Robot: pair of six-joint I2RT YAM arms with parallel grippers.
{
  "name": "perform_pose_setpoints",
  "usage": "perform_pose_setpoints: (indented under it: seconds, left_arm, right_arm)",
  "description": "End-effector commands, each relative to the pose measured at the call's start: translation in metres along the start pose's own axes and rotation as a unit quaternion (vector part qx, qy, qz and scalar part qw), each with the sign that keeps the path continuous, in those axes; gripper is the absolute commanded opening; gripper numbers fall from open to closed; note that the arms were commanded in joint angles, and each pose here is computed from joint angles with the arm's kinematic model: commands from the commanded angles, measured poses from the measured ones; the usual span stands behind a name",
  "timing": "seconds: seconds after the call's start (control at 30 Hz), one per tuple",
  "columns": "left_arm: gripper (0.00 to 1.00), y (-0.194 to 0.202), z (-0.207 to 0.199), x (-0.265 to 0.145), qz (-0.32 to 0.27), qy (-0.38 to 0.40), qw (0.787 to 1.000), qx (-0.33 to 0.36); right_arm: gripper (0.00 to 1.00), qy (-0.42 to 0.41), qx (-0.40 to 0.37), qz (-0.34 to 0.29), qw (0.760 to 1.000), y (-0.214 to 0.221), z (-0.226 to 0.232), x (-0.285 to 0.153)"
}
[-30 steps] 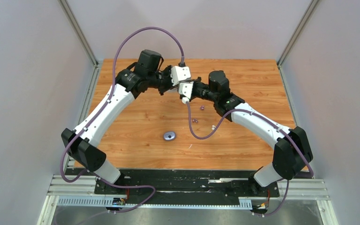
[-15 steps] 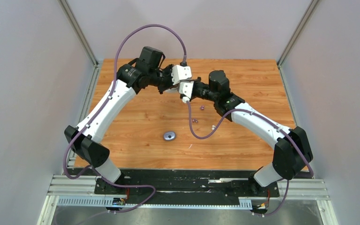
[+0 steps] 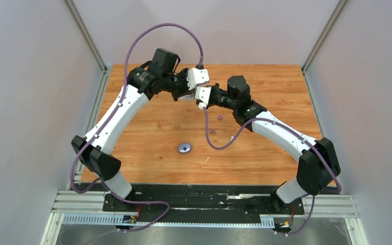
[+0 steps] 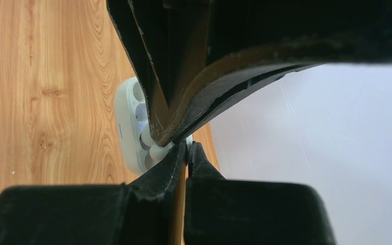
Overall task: Insert the wireless bluetooth earbuds into the charging case
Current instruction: Place the earbud in the charging case.
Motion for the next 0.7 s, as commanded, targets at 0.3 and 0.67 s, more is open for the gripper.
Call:
perform_pose_setpoints:
  seconds: [0.3,0.67]
  left_arm:
    - [0.17,0.005,-0.037,0.044,0.033,0.076,0.997,0.009]
    - [0.39,0.0,-0.033,0.033,0.013,0.041,0.999,0.019]
  right_arm:
    - [0.0,0.046,0.032,-0.006,0.998,-0.025,-0.026,0.011]
    - [0.0,0.044,0.031,-0.001,0.999,-0.024,-0.025,0.011]
Point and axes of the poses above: each gripper's point midway between its finger pads, its own x axis out along the fingers, its own z axis along the line the jaws close on, y = z × x, the point moved 7 cm from there along -x, back along the fingers, and after that the axes turned 15 degrees about -x, right-handed, at the moved point
